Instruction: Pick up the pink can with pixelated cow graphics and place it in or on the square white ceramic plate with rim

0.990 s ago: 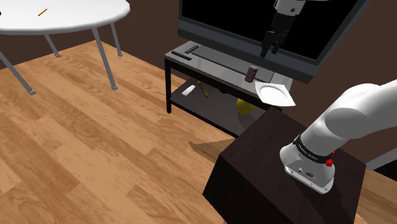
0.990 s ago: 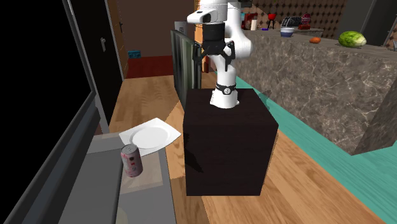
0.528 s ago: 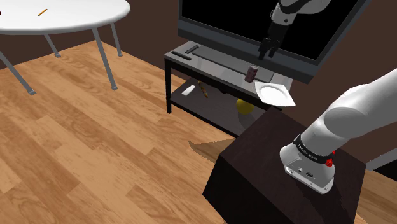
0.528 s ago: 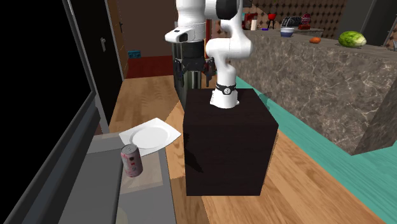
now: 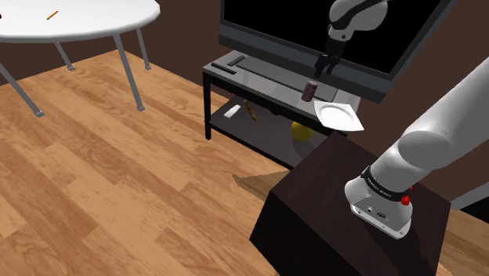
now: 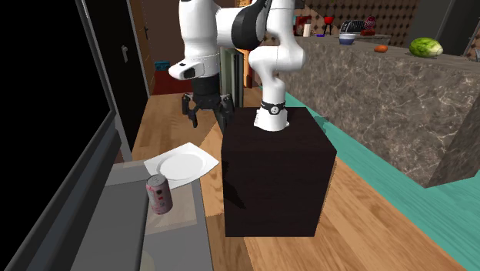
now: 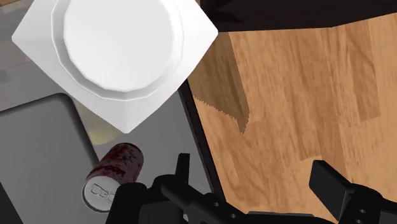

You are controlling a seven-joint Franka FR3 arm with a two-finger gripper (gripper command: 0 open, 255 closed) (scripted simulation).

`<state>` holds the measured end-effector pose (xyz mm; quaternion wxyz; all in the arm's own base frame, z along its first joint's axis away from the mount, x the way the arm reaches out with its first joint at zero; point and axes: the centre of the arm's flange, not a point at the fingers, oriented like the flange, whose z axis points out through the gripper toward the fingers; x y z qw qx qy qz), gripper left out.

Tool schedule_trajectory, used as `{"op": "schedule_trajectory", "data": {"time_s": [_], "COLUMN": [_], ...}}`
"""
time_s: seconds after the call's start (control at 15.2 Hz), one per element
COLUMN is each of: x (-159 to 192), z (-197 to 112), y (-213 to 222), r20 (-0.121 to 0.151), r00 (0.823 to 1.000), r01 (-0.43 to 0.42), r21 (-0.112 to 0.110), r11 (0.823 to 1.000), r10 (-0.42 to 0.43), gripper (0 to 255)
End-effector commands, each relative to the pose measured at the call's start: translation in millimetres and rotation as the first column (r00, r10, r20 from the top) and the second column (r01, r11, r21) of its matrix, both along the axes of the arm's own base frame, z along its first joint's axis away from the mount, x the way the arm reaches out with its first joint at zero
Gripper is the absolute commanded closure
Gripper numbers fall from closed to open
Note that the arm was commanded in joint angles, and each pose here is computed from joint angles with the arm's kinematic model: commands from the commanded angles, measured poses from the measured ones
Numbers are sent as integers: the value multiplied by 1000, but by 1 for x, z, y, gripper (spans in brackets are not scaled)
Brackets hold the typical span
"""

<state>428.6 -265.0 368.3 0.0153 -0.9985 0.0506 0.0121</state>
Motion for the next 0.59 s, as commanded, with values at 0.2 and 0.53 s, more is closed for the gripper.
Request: {"op": "schedule_trajectory", "data": {"time_s": [0.2, 0.53], "x": [24, 48], "z": [-37, -73], "y": [-50, -99], "r20": [4, 9], "r00": [1000, 1000], "r01": [0, 1], "r21": [-5, -9], "r11": [1000, 1000], "r10": [0, -1], "gripper": [0, 0]}}
